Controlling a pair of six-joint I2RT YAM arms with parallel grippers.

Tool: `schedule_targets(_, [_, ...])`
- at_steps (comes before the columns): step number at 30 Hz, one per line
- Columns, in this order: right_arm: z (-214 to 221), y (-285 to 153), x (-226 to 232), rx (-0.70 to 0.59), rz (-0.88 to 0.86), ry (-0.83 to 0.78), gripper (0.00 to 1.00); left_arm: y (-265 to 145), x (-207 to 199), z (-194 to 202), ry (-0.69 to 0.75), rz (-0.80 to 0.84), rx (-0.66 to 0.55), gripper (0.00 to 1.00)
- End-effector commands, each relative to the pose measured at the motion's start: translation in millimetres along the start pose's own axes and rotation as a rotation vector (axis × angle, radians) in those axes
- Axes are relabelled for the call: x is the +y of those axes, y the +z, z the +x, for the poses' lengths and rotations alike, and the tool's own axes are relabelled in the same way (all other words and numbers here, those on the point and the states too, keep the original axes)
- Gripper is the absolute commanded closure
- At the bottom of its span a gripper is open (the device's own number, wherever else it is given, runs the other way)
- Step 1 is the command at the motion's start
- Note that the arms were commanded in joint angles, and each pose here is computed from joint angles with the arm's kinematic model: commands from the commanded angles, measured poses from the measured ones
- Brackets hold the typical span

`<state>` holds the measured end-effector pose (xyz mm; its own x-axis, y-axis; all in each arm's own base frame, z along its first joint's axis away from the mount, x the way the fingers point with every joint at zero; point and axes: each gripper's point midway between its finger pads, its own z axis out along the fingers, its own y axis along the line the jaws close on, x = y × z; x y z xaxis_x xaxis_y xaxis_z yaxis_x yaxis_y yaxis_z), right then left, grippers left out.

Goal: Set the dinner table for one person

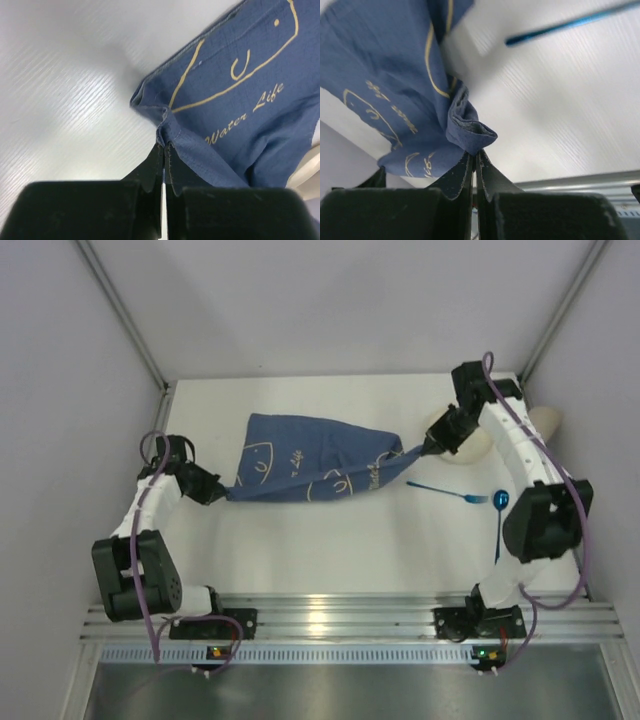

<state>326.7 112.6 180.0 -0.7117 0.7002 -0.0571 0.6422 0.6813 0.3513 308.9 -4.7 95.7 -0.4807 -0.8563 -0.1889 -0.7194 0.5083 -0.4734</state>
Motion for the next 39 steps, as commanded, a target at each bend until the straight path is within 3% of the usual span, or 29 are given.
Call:
schedule_targets(1, [-87,14,50,-0.183,-0.044,-0.006,1.00,24,-30,-34,-0.023,0.054,-0.087,1.00])
schedule_targets(2, [-93,31,63,-0.151,-0.057,-0.017,1.00,17,-56,-36,0.026,0.081,-0.101,1.00])
schedule_targets(5, [-128,1,129,-0.241,-0.266,-0.069,1.00,15,-93,-39,0.126,0.084,-0.156,1.00])
schedule_targets(6, [-133,13,144,-0.202,-0.316,-0.073,1.00,5,-123,-50,0.158,0.140,-0.198,1.00])
schedule_targets(9, [-164,-28,221,-0.228,-0.677,-0.125,1.00,11,-164,-62,0.229,0.200,-0.179,1.00])
schedule_targets(11, [-178,-89,263,-0.356,-0.919,-0.211,1.00,-1,-172,-75,0.236,0.185,-0.247,1.00])
schedule_targets(12, [-168,-139,273,-0.436,-1.012,-0.274,1.00,-40,-179,-99,0.214,0.212,-0.421,1.00])
schedule_targets(14, [-155,-178,272,-0.561,-1.043,-0.390,1.00,-70,-170,-105,0.213,0.247,-0.541,1.00])
schedule_targets(15, [-138,-231,260,-0.660,-1.065,-0.425,1.00,-111,-166,-115,0.203,0.268,-0.658,1.00])
schedule_targets(16, [-133,-199,242,-0.650,-0.966,-0.454,1.00,-119,-154,-116,0.231,0.235,-0.693,1.00])
schedule_targets(17, [-119,-219,217,-0.697,-0.909,-0.438,1.00,-132,-134,-118,0.223,0.188,-0.747,1.00])
schedule_targets(18, [-114,-197,198,-0.658,-0.829,-0.422,1.00,-131,-122,-115,0.238,0.152,-0.749,1.00])
schedule_targets(19, [-104,-131,167,-0.533,-0.687,-0.385,1.00,-127,-107,-110,0.261,0.110,-0.740,1.00])
schedule_targets(21, [-75,-87,129,-0.424,-0.626,-0.307,1.00,-108,-70,-97,0.271,0.045,-0.701,1.00])
schedule_targets(22, [-50,-17,85,-0.284,-0.508,-0.250,1.00,-98,-57,-90,0.269,0.024,-0.669,1.00])
schedule_targets(24, [-17,22,67,-0.169,-0.535,-0.221,1.00,-65,-24,-70,0.278,-0.020,-0.575,1.00])
schedule_targets(26, [9,74,25,-0.086,-0.431,-0.193,1.00,-37,4,-48,0.278,-0.065,-0.469,1.00])
schedule_targets(32, [64,137,-42,0.155,-0.192,-0.287,1.00,2,52,-19,0.274,-0.194,-0.301,1.00])
schedule_targets(39, [112,132,-56,0.215,-0.165,-0.409,1.00,-4,53,-19,0.282,-0.198,-0.286,1.00])
